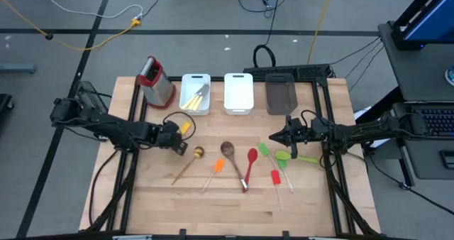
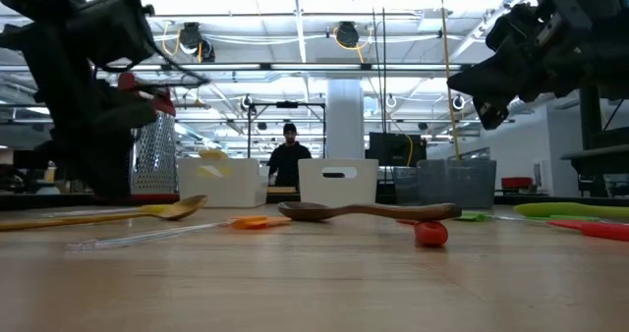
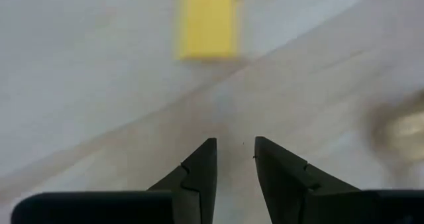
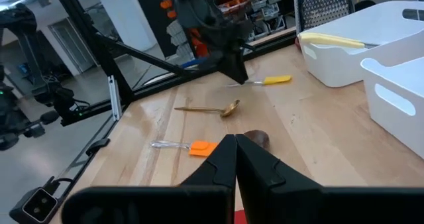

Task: Pick & Place Kitchen Items
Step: Put the yellow spatula into the black bin

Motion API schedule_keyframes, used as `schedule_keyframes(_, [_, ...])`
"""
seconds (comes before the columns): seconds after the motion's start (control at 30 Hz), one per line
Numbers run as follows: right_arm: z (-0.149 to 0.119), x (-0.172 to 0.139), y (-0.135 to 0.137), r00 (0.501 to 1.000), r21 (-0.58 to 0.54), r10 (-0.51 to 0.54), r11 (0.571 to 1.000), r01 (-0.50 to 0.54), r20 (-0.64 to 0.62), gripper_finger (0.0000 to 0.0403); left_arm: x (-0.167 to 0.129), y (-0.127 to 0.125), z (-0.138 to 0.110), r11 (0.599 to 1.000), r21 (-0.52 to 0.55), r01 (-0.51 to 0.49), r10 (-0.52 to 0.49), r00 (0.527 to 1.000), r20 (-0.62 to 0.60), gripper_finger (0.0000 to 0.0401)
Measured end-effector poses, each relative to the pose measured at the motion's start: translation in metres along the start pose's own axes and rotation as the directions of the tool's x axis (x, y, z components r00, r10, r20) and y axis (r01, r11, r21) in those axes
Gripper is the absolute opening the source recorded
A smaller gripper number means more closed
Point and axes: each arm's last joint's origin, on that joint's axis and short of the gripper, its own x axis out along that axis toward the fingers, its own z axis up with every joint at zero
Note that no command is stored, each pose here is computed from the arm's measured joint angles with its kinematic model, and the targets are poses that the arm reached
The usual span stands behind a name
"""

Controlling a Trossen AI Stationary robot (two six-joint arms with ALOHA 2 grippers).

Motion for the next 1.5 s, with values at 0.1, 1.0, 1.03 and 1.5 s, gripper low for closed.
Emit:
schedule_keyframes(0.1, [0.0, 0.0, 0.0, 1.0, 0.013, 0.002, 1.0, -0.002, 0.004, 0.0, 0.001, 0.002, 0.001, 1.0, 0.001, 0.001, -0.001, 1.0, -0.02, 0.0107])
schedule_keyframes(1.0, [0.001, 0.0, 0.0, 1.0, -0.012, 0.002, 1.0, -0.002, 0.006, 0.0, -0.029, 0.005, -0.042, 0.995, 0.088, 0.051, -0.05, 0.999, -0.008, 0.0134])
schedule_keyframes(1.03, [0.001, 0.0, 0.0, 1.0, -0.012, 0.002, 1.0, -0.002, 0.006, 0.0, -0.028, 0.006, -0.047, 0.995, 0.082, 0.051, -0.051, 0.999, -0.007, 0.0134])
schedule_keyframes(1.5, [0.001, 0.0, 0.0, 1.0, -0.023, 0.002, 1.0, -0.002, 0.006, 0.0, -0.028, 0.016, -0.068, 0.995, 0.088, 0.041, -0.054, 0.987, 0.15, 0.0134])
